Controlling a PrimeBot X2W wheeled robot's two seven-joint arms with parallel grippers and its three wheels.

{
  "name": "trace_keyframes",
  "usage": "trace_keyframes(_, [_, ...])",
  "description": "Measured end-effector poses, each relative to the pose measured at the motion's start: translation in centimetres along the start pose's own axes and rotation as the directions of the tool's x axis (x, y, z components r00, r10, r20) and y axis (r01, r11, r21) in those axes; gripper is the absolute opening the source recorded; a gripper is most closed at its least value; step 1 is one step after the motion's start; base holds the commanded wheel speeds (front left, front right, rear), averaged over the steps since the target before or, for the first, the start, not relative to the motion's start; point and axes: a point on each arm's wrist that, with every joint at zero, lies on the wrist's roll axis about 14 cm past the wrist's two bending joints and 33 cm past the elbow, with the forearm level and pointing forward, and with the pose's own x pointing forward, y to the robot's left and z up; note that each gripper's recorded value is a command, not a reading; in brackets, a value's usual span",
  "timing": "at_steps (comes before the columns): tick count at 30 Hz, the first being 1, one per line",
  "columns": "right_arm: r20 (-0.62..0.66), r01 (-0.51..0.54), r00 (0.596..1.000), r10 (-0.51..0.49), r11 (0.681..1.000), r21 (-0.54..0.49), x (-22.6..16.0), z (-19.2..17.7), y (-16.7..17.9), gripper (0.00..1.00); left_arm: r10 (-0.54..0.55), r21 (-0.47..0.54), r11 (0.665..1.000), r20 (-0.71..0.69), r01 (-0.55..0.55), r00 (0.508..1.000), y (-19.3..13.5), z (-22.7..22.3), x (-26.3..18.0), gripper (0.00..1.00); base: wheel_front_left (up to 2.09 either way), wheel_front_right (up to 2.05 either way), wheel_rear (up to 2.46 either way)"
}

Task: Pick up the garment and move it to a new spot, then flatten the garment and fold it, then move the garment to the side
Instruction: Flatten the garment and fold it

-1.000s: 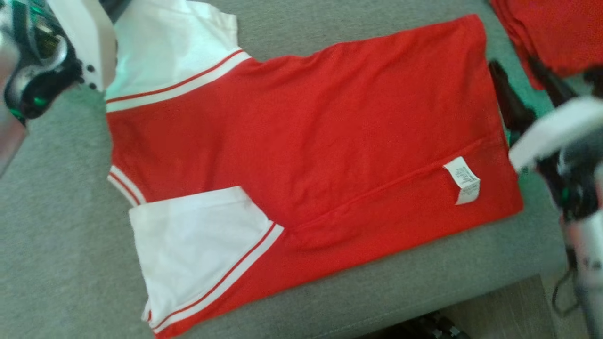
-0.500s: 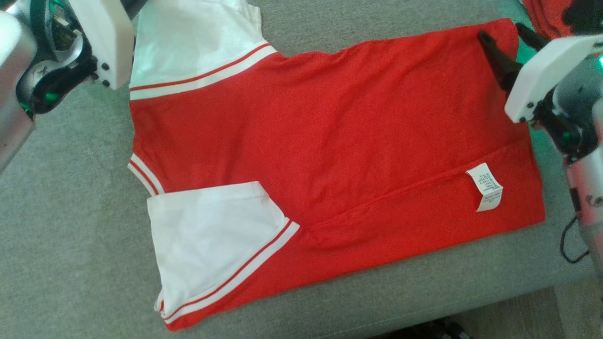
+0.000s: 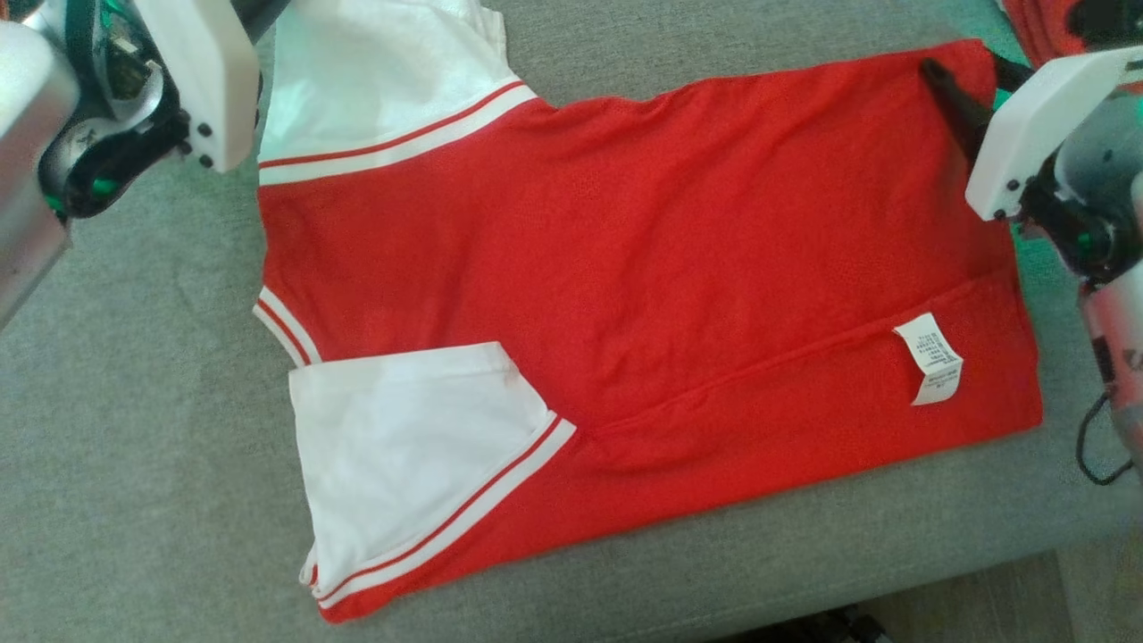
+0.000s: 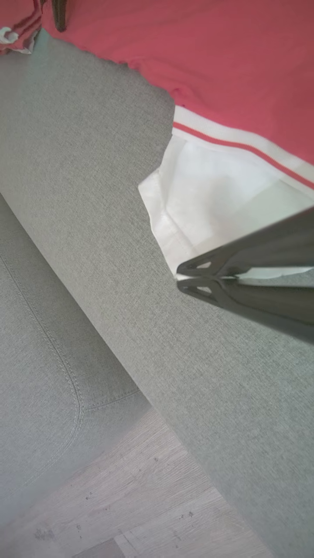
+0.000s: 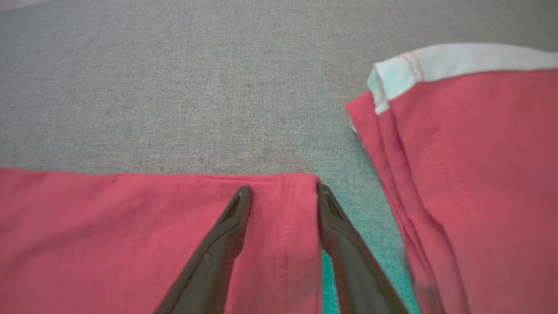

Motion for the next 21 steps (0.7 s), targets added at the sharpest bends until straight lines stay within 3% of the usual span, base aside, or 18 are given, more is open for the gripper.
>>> trace_keyframes(2, [0.001, 0.006, 1.0, -0.006, 1.0, -0.005, 0.0, 0.2, -0.3, 0.55, 0.003, 0.007, 1.0, 0.0, -0.003, 1.0, 0.1, 0.0, 0.0, 0.0, 0.0, 0.0, 0.0])
trace_keyframes(5, [-0.008, 0.008, 1.0, -0.008, 1.0, -0.014, 0.3, 0.2, -0.3, 0.35, 0.004, 0.001, 1.0, -0.001, -0.004, 1.0, 0.2, -0.2, -0.1, 0.0, 0.0, 0.0, 0.0])
trace_keyframes(7, [-0.007, 0.006, 1.0, -0.006, 1.0, -0.017, 0.4, 0.4, -0.2, 0.3, 0.006, 0.001, 1.0, -0.005, -0.006, 1.0, 0.3, -0.4, -0.1, 0.0, 0.0, 0.0, 0.0])
trace_keyframes(10, [-0.005, 0.006, 1.0, -0.006, 1.0, -0.02, 0.6, 0.6, -0.2, 0.0, 0.011, 0.006, 1.0, -0.002, -0.011, 1.0, 0.4, -0.3, -0.2, 0.0, 0.0, 0.0, 0.0])
trace_keyframes(21, [0.057, 0.009, 0.998, -0.008, 0.999, -0.031, 0.9, 1.7, -0.2, 0.0, 0.035, 0.061, 0.997, 0.063, -0.039, 0.997, 1.0, 0.4, -0.3, 0.0, 0.0, 0.0, 0.0])
